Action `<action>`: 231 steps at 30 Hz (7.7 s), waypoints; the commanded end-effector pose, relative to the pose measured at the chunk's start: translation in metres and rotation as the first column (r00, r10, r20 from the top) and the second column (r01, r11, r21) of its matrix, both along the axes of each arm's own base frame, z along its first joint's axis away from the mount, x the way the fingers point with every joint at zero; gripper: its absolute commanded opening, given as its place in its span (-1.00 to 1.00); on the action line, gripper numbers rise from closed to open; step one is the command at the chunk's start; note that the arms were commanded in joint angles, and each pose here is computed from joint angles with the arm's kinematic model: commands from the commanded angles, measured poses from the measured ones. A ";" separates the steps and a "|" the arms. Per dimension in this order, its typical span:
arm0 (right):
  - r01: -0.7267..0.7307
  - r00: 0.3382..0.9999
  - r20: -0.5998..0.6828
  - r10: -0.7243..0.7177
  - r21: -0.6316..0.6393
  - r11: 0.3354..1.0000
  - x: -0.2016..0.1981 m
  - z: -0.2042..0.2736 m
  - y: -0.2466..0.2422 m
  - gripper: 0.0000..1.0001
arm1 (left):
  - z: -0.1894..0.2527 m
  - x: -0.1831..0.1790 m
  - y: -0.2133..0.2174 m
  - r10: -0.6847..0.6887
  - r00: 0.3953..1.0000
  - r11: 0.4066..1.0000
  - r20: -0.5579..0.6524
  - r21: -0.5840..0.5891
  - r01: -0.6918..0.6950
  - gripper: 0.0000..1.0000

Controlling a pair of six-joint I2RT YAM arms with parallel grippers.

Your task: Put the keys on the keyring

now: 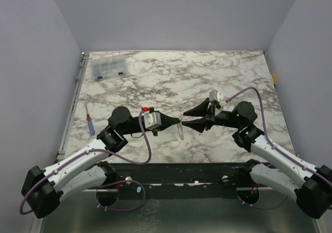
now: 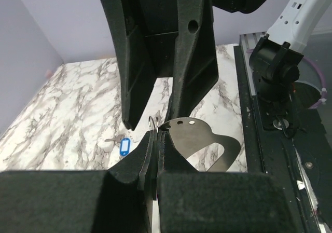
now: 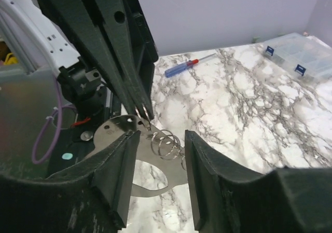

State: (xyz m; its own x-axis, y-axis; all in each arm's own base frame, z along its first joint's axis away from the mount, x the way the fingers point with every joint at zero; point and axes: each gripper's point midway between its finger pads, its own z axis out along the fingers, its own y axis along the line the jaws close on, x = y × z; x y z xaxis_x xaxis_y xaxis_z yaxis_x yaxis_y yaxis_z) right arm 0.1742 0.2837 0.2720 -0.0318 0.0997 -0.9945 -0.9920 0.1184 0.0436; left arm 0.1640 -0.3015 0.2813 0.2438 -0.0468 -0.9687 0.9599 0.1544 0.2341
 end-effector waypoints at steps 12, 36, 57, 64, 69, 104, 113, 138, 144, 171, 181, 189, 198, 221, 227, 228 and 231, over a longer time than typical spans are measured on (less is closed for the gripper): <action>-0.036 0.995 0.094 0.033 0.033 0.999 -0.009 0.031 0.001 -0.01 | -0.006 -0.010 0.000 -0.046 0.999 0.999 -0.013 0.019 0.046 -1.00; 0.011 0.998 0.070 -0.010 -0.018 1.000 0.008 0.002 0.004 -0.27 | 0.002 -0.013 0.000 -0.058 0.998 0.998 -0.018 -0.017 0.058 -1.00; -0.075 0.994 0.083 0.074 0.020 0.997 -0.010 0.009 0.005 -0.75 | -0.004 -0.011 -0.002 -0.061 0.997 0.998 -0.036 -0.008 0.061 -1.00; -0.099 0.993 0.064 0.098 0.011 0.995 -0.013 0.006 0.006 -0.99 | -0.004 -0.007 -0.002 -0.040 0.998 0.999 -0.041 -0.009 0.039 -1.00; -0.075 0.995 0.070 0.074 0.013 0.997 -0.011 0.006 0.005 -0.99 | -0.004 0.000 0.000 0.003 0.999 1.000 -0.050 -0.014 -0.003 -0.88; 0.746 0.658 0.138 -0.740 0.009 0.666 0.098 -0.008 -0.024 -0.99 | 0.047 0.084 0.017 0.260 0.517 0.800 -0.815 -0.118 -0.588 -0.19; 0.720 0.683 0.130 -0.718 0.041 0.693 0.091 -0.013 -0.020 -0.99 | 0.012 0.091 -0.006 0.177 0.240 0.790 -0.954 -0.008 -0.613 -0.27; 0.223 0.899 0.333 -0.283 0.208 0.952 -0.018 0.001 -0.002 -0.99 | 0.057 0.031 0.024 0.322 0.867 0.930 -0.381 -0.042 -0.364 0.01; 0.041 0.937 0.329 -0.116 0.228 0.973 -0.052 0.016 0.005 -0.99 | 0.070 -0.012 0.041 0.186 0.979 0.966 -0.077 -0.166 -0.197 -0.01; -0.109 0.952 0.306 0.028 0.252 0.961 -0.078 0.042 0.010 -0.99 | 0.023 -0.067 0.019 -0.204 0.975 0.978 0.084 0.049 0.201 -0.29; -0.108 0.953 0.303 0.028 0.251 0.962 -0.076 0.040 0.012 -0.99 | 0.020 -0.064 0.014 -0.216 0.973 0.976 0.080 0.058 0.211 -0.34; -0.102 0.956 0.292 0.029 0.238 0.966 -0.074 0.034 0.014 -0.99 | 0.022 -0.062 0.015 -0.198 0.977 0.980 0.083 0.047 0.195 -0.36; -0.098 0.958 0.284 0.031 0.223 0.970 -0.072 0.029 0.016 -0.99 | 0.027 -0.060 0.016 -0.177 0.979 0.984 0.101 0.039 0.174 -0.31; -0.105 0.961 0.273 0.044 0.212 0.972 -0.071 0.022 0.019 -0.99 | 0.013 -0.048 0.010 -0.152 0.985 0.987 0.085 0.072 0.146 -1.00; -0.070 0.970 0.240 0.019 0.204 0.976 -0.066 0.020 0.019 -0.56 | 0.001 -0.038 0.012 -0.118 0.981 0.987 0.152 0.130 0.099 -1.00; -0.063 0.972 0.233 0.015 0.198 0.978 -0.065 0.019 0.019 -0.29 | -0.002 -0.035 0.014 -0.113 0.975 0.986 0.190 0.145 0.086 -1.00; -0.033 0.977 0.211 -0.008 0.188 0.982 -0.062 0.015 0.016 0.10 | -0.014 -0.025 0.019 -0.087 0.948 0.981 0.306 0.192 0.028 -1.00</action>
